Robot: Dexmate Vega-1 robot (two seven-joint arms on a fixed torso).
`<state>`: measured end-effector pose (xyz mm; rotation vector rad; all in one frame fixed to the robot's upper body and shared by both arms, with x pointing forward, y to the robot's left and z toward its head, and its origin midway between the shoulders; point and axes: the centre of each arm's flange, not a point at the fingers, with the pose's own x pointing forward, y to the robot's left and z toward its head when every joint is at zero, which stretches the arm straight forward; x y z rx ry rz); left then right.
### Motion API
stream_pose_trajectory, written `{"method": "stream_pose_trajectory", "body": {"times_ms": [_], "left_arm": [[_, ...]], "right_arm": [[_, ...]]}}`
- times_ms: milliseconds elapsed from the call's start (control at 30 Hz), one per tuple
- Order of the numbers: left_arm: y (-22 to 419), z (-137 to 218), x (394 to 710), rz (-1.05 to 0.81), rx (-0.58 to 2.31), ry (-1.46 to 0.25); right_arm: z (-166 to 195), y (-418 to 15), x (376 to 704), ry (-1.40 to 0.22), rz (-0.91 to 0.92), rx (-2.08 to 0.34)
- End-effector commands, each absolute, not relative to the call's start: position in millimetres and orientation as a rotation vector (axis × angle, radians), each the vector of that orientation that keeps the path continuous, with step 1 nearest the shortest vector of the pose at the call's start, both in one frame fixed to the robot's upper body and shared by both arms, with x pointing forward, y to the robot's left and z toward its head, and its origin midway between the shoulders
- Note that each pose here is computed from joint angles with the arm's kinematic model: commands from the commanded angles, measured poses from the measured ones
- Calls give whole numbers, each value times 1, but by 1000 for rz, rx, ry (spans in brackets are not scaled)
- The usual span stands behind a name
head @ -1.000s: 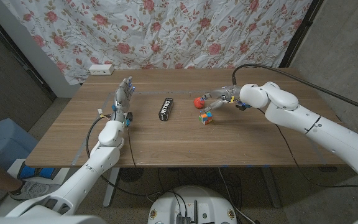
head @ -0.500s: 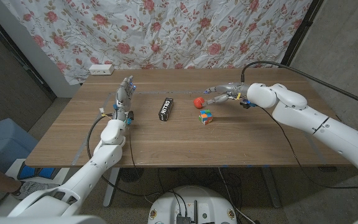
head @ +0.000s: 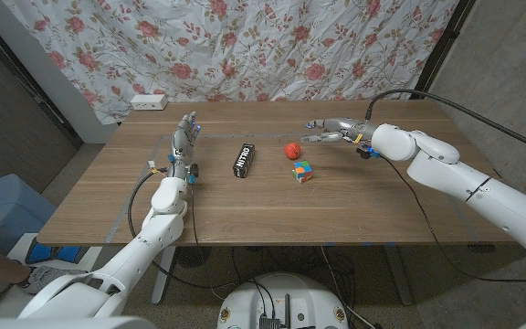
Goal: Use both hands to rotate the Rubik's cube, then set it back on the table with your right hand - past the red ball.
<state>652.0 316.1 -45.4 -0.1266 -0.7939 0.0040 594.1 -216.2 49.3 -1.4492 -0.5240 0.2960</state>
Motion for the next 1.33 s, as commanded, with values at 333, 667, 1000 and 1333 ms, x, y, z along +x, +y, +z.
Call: {"method": "stream_pose_trajectory", "body": {"times_ms": [333, 667, 1000, 1333], "left_arm": [[310, -48, 655, -8, -131, -818], [301, -48, 655, -21, -123, -799], [293, -46, 657, -23, -122, -787], [289, -48, 654, -22, -134, -788]], "right_arm": [[55, -230, 601, -601, 258, -1143], [53, -247, 604, -595, 235, -1039], [45, -262, 608, -584, 216, -930], [38, -268, 613, -574, 191, -872]]}}
